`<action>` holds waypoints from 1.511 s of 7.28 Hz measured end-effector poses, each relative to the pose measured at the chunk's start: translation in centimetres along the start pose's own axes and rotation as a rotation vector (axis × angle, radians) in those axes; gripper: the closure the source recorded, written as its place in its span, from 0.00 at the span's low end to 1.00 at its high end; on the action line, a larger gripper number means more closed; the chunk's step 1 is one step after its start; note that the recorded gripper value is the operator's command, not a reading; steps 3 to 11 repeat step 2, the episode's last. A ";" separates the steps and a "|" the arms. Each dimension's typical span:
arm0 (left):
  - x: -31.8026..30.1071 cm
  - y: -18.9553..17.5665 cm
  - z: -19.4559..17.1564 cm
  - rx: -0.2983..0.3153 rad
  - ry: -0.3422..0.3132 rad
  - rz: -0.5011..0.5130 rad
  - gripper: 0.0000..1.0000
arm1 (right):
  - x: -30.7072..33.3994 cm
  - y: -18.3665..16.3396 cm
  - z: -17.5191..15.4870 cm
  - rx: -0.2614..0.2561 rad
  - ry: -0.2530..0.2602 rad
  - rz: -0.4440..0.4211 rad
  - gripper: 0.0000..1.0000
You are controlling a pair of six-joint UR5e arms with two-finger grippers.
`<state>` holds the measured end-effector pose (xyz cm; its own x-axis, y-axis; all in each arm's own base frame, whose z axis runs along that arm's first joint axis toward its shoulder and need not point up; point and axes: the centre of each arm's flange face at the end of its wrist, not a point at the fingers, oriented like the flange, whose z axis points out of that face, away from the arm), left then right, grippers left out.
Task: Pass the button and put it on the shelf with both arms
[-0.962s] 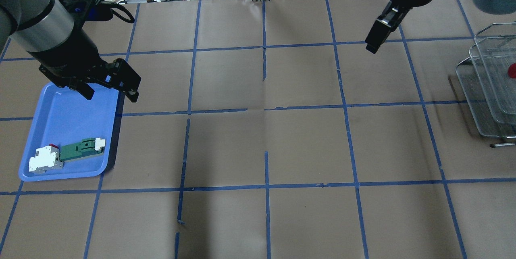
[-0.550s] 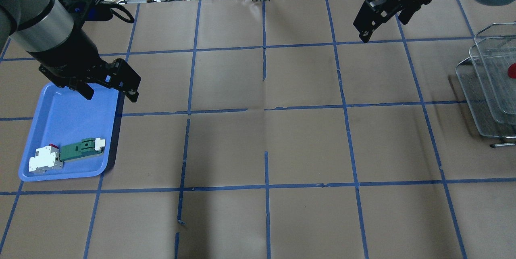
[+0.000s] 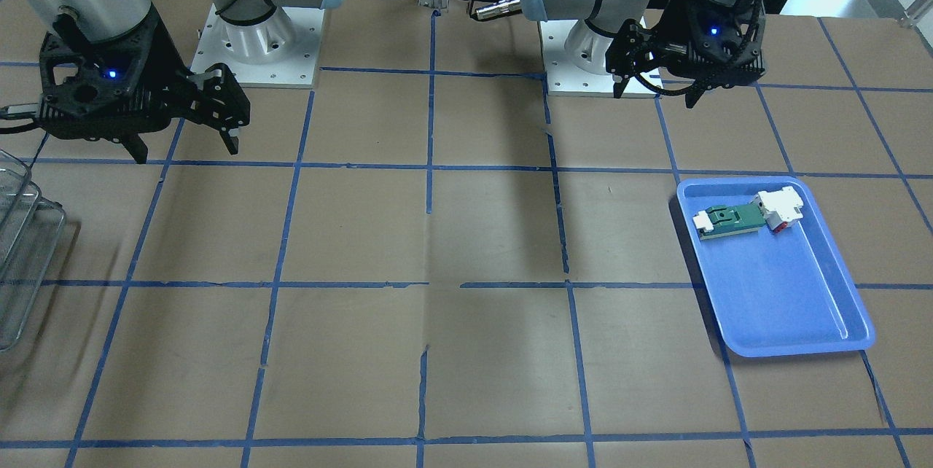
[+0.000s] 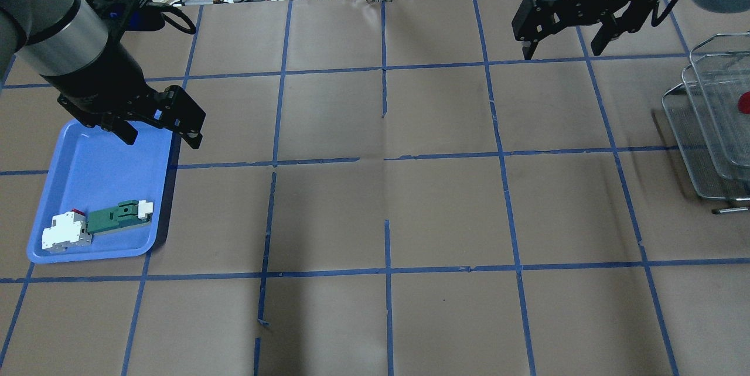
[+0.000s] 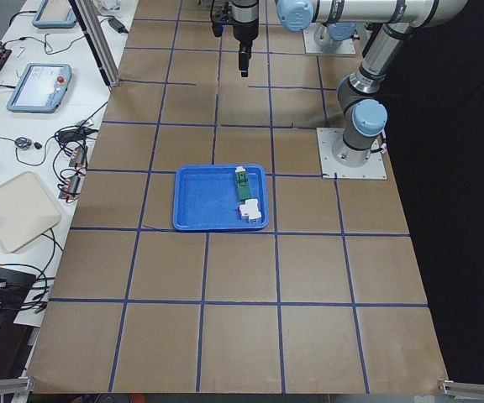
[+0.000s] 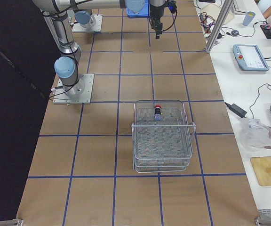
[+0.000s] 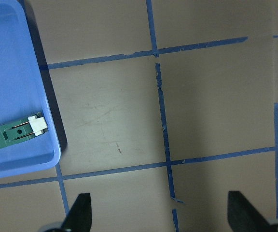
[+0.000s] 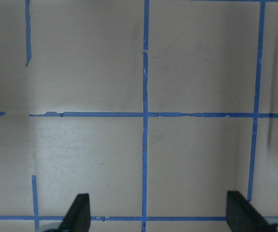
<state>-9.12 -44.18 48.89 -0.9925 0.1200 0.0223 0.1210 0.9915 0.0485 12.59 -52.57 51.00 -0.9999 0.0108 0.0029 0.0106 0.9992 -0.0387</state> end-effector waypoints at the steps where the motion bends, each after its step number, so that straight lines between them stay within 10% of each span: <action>1: 0.0 0.0 0.0 0.001 0.000 0.000 0.00 | 0.1 0.1 -0.2 0.007 0.001 0.031 0.00; 11: 0.0 0.0 -0.1 0.002 0.000 -0.001 0.00 | 0.2 0.0 -0.4 0.023 0.001 0.045 0.00</action>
